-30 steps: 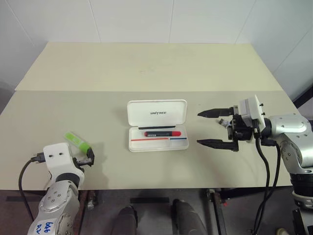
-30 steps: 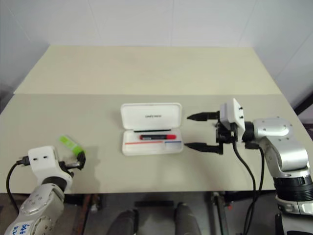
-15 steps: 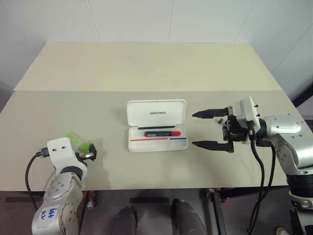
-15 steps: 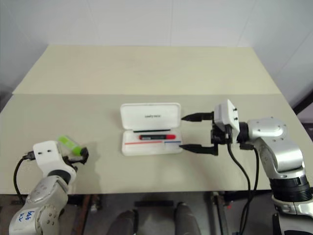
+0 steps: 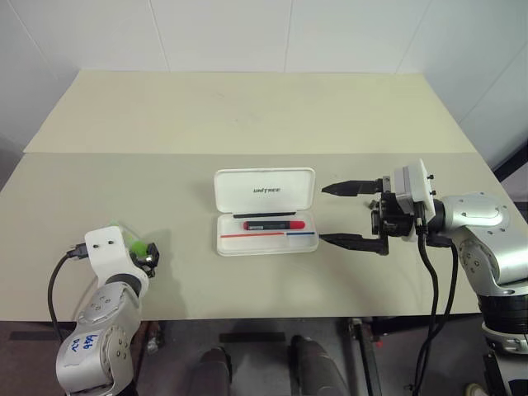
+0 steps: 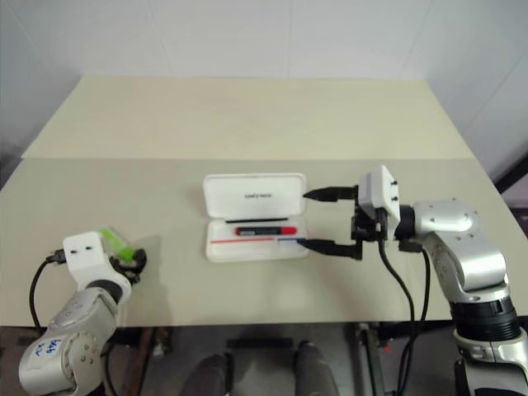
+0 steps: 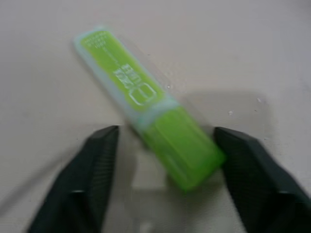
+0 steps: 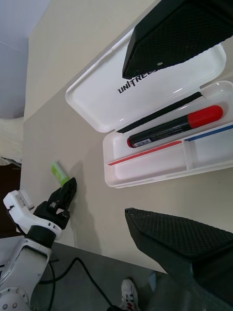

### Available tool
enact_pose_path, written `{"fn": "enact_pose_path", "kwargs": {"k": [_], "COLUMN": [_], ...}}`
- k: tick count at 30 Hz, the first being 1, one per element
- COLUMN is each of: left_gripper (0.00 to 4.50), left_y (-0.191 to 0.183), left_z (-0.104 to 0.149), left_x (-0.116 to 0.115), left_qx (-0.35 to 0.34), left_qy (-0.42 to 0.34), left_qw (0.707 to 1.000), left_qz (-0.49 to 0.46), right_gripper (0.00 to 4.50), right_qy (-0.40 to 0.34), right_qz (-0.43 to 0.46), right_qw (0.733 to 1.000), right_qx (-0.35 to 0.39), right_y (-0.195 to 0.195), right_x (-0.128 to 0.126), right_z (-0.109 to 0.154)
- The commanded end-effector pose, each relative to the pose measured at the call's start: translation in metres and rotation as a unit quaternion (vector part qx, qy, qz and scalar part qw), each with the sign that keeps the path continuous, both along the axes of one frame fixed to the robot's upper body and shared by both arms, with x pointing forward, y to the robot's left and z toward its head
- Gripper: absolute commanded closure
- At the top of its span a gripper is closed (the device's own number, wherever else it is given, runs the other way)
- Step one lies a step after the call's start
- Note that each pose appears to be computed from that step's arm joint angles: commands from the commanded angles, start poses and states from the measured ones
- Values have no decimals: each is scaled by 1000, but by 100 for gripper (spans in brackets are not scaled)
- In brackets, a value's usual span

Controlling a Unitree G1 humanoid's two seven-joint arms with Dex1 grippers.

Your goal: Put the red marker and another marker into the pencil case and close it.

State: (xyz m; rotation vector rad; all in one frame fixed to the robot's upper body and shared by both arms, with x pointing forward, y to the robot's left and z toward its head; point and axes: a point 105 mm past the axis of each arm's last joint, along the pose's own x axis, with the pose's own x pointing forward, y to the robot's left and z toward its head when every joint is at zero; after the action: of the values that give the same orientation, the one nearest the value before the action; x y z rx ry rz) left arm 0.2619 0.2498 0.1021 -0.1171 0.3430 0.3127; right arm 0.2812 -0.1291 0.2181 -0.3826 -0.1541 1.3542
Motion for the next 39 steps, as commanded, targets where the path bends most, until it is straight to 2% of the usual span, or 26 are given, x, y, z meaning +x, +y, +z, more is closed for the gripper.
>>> {"fn": "enact_pose_path", "kwargs": {"k": [1, 3, 4, 10, 14, 20, 24, 31, 32, 34, 37, 39], "left_gripper": [269, 335, 350, 350, 350, 350, 350, 350, 350, 350, 350, 350], "left_y": [6, 6, 6, 9, 9, -12, -36, -50, -57, -82, -113, -120], "left_z": [3, 3, 4, 11, 45, 84, 112, 155, 161, 163, 147, 138], "left_x": [0, 1, 1, 5, 21, 35, 41, 52, 52, 40, 16, 8], "left_qx": [7, 6, 7, 4, 34, 37, 30, 70, 79, 95, 126, 113], "left_qy": [-1, -1, -2, -29, -125, -240, -317, -365, -370, -368, -333, -311], "left_qw": [1000, 1000, 1000, 999, 992, 966, 924, 851, 831, 767, 665, 630], "left_qz": [9, 9, 10, 24, 4, -90, -210, -371, -408, -516, -656, -703], "right_gripper": [0, 0, 0, 0, 0, 0, 0, 0, 0, 0, 0, 0], "right_qy": [-34, -35, -36, -37, -38, -37, -45, -48, -50, -52, -51, -49], "right_qz": [7, 7, 6, 3, -7, -25, -52, -82, -90, -94, -69, -56], "right_qw": [999, 999, 999, 999, 999, 999, 998, 995, 995, 994, 996, 997], "right_qx": [12, 13, 13, 11, 7, 3, 1, -9, -8, -6, 9, 17], "right_y": [2, 2, 2, 0, -2, -11, -21, -42, -45, -48, -37, -29], "right_x": [-4, -3, -3, -2, 0, 3, 5, 1, -1, -8, -25, -34], "right_z": [15, 15, 15, 14, 11, 8, 10, 15, 18, 22, 33, 39]}}
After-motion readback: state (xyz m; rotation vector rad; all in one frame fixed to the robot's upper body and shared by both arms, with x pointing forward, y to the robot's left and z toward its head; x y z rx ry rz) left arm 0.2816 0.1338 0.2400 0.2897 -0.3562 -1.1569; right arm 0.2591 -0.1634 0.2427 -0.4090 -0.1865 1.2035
